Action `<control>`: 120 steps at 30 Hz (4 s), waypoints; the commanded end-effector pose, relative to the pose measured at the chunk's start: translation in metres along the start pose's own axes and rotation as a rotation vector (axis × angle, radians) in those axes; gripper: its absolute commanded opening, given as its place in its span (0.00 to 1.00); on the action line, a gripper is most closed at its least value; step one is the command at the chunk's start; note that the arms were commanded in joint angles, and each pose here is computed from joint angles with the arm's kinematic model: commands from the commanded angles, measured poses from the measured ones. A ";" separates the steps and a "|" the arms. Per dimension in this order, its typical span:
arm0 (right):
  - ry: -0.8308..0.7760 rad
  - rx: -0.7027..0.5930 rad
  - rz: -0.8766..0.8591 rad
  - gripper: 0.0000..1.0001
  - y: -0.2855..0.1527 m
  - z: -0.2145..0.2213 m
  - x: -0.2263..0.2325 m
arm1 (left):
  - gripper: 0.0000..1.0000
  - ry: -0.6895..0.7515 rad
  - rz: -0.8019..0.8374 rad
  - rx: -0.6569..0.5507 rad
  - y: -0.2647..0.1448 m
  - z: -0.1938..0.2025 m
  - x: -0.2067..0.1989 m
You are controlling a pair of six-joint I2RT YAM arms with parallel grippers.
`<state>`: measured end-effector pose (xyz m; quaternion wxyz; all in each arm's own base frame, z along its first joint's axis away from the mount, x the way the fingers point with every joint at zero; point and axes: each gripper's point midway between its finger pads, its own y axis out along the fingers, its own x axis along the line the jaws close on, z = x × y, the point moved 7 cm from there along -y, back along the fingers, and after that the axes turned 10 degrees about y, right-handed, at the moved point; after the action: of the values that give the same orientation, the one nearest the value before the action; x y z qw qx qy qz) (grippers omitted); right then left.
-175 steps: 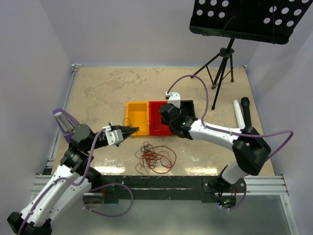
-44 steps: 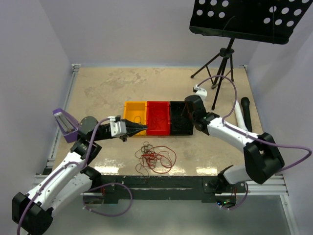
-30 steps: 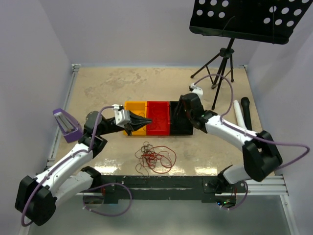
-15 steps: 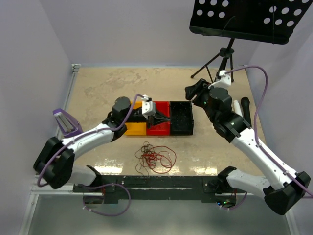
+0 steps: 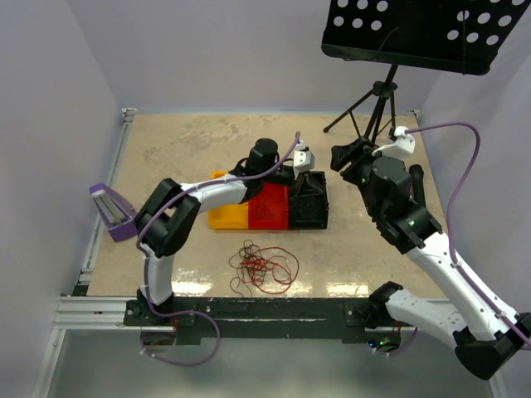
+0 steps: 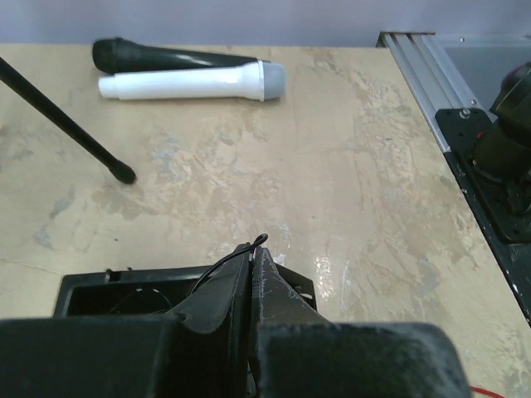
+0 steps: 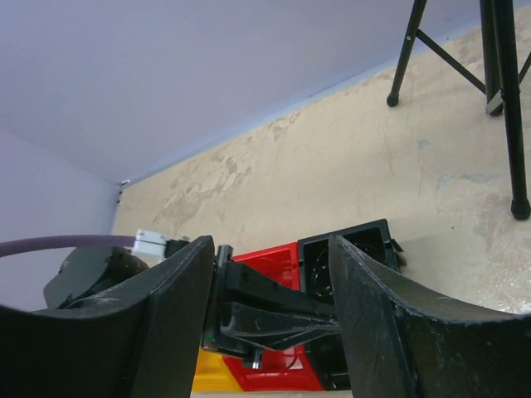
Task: Untangle the cables
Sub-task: Untie the cable.
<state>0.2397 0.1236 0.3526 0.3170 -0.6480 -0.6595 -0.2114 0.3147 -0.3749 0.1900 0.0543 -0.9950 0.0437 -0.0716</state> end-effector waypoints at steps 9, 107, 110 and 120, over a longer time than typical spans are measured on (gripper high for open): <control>-0.044 -0.044 0.010 0.62 0.000 -0.014 -0.002 | 0.63 0.011 0.044 0.047 0.016 0.015 -0.009; -0.204 0.586 0.164 0.50 0.078 0.181 -0.077 | 0.95 0.543 -0.019 0.209 -0.171 -0.021 -0.156; -0.165 0.558 0.062 0.55 0.063 0.155 -0.053 | 0.92 0.529 0.040 0.280 -0.176 0.006 -0.167; -0.154 0.628 -0.226 0.62 0.001 0.138 -0.035 | 0.67 0.490 0.116 0.415 -0.183 0.050 -0.178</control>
<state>0.2395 0.1857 0.2440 0.4202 -0.5102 -0.7501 -0.0198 0.1622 -0.1739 0.1466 0.2424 -0.9243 0.0784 -0.2841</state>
